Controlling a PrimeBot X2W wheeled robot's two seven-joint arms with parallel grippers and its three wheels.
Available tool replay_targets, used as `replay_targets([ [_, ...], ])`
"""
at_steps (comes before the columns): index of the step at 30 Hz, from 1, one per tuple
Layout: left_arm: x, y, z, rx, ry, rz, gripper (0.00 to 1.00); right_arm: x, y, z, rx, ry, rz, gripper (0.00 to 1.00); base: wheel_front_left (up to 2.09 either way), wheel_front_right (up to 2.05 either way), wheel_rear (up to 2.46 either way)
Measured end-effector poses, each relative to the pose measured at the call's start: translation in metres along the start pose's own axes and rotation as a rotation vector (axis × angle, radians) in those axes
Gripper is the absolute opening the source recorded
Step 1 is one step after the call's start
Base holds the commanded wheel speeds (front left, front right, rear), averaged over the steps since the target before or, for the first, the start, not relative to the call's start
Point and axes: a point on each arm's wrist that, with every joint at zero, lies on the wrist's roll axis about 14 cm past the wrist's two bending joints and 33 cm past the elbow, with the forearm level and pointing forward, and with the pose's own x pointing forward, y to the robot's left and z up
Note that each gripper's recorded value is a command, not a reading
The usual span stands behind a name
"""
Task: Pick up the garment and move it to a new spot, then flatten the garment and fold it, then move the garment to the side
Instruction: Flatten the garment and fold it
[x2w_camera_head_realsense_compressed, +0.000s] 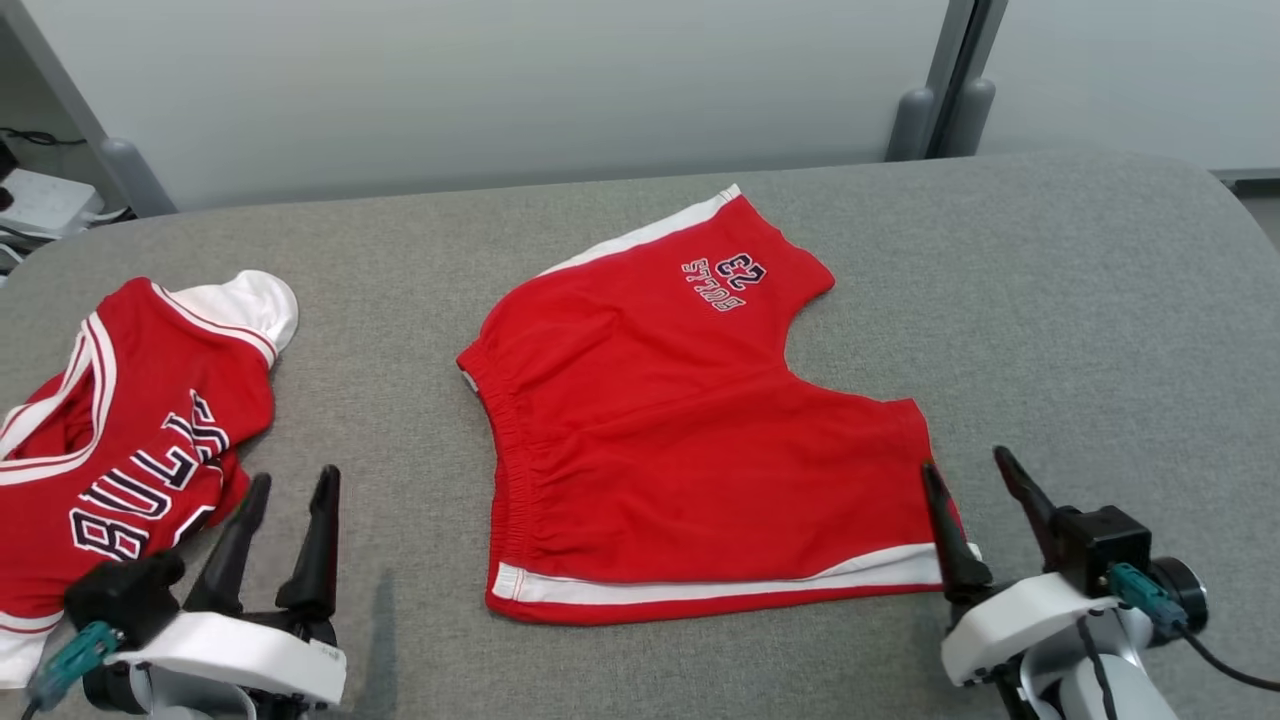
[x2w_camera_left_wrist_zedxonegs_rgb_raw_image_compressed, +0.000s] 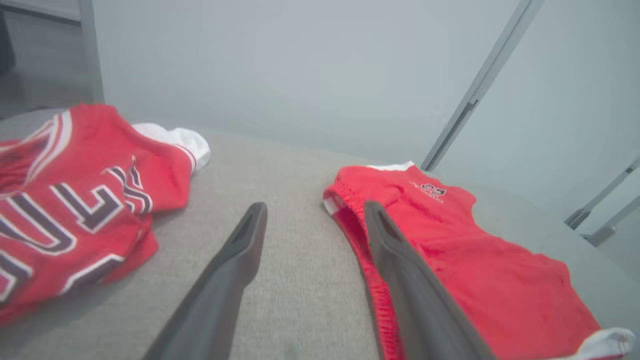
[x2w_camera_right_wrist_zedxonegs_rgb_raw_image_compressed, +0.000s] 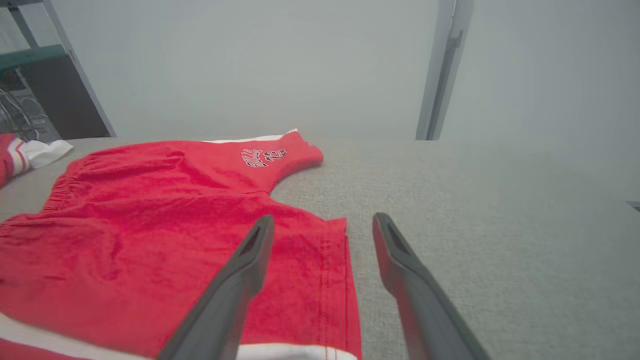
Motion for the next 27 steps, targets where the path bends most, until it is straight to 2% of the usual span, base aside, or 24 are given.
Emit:
replay_targets([
  [5, -0.018, -0.006, 0.052, -0.021, -0.228, 0.074, 1.0, 0.0, 0.027, 0.029, 0.016, -0.093, 0.076, 1.0, 0.0, 0.0, 0.0],
  [8, -0.033, -0.011, 0.065, -0.016, -0.299, 0.096, 1.0, -0.004, 0.04, 0.045, 0.017, -0.141, 0.112, 1.0, 0.0, 0.0, 0.0],
  [12, -0.051, -0.018, 0.069, 0.055, -0.32, 0.089, 1.0, -0.014, 0.06, 0.06, 0.024, -0.191, 0.167, 1.0, 0.0, 0.0, 0.0],
  [17, -0.064, -0.028, 0.066, 0.16, -0.313, 0.06, 1.0, -0.025, 0.061, 0.068, 0.032, -0.223, 0.165, 1.0, 0.0, 0.0, 0.0],
  [27, -0.072, -0.025, 0.057, 0.184, -0.283, 0.062, 1.0, -0.036, 0.042, 0.065, 0.038, -0.226, 0.101, 1.0, 0.0, 0.0, 0.0],
])
